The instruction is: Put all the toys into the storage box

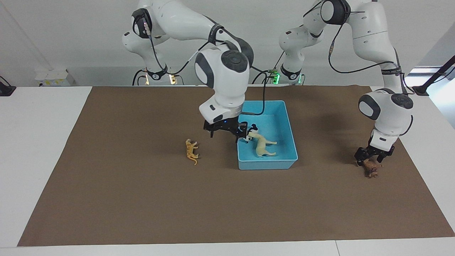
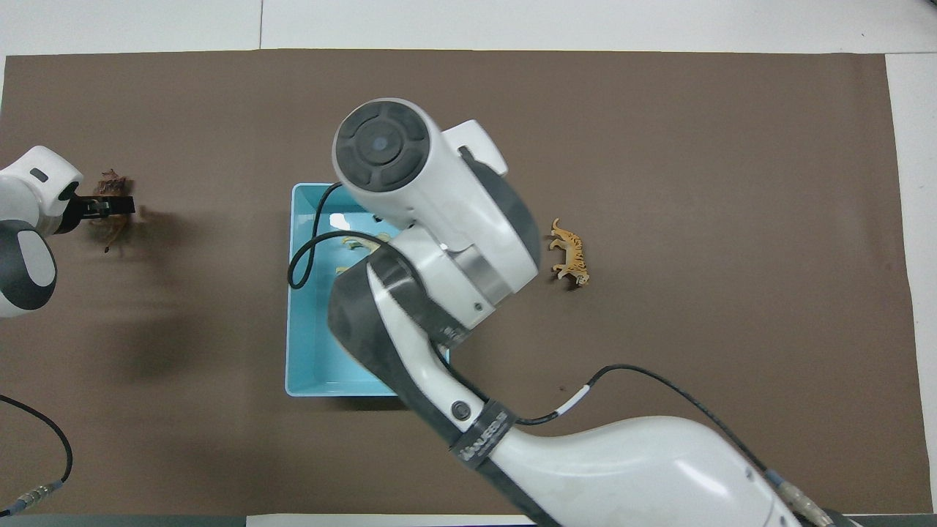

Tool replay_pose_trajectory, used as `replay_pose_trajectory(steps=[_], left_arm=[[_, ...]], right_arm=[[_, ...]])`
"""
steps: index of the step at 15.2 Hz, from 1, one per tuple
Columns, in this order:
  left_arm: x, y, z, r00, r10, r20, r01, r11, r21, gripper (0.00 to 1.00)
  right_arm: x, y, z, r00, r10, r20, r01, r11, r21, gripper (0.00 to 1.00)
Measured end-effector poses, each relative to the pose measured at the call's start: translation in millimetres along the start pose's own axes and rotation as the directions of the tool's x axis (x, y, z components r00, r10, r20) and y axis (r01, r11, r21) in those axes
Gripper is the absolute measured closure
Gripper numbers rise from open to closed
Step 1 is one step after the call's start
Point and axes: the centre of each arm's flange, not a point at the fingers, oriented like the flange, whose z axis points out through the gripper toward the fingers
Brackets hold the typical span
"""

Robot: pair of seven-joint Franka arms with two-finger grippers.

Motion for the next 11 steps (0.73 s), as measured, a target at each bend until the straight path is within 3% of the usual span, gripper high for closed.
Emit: replay_pose_trajectory(steps=[3, 6, 7, 8, 11], left_arm=[[0.7, 0.8, -0.5, 1.000, 0.002, -0.001, -0.002, 1.000, 0.000, 0.15], [4.2, 2.1, -4.6, 1.000, 0.004, -0.007, -0.004, 1.000, 0.000, 0.45], [6.4, 1.3, -6.7, 1.000, 0.001, -0.002, -0.001, 1.000, 0.000, 0.60], [9.9, 1.4, -9.9, 1.000, -0.001, 0.012, 0.001, 1.000, -0.002, 0.67], [33.1, 14.2, -34.1, 0.997, -0.016, 0.080, 0.017, 1.000, -0.014, 0.67]], right_arm=[[9.4, 38.8, 65.2, 0.999, -0.031, -0.010, 0.031, 0.999, 0.020, 0.00], [-10.5, 63.7, 123.1, 0.996, -0.066, -0.054, 0.069, 0.996, 0.056, 0.00], [-16.9, 75.8, 138.1, 0.995, -0.074, -0.060, 0.078, 0.995, 0.062, 0.00], [-22.0, 87.5, 148.5, 0.995, -0.088, -0.057, 0.091, 0.994, 0.061, 0.00], [-33.6, 106.7, 158.3, 0.992, -0.115, -0.050, 0.118, 0.991, 0.061, 0.00]])
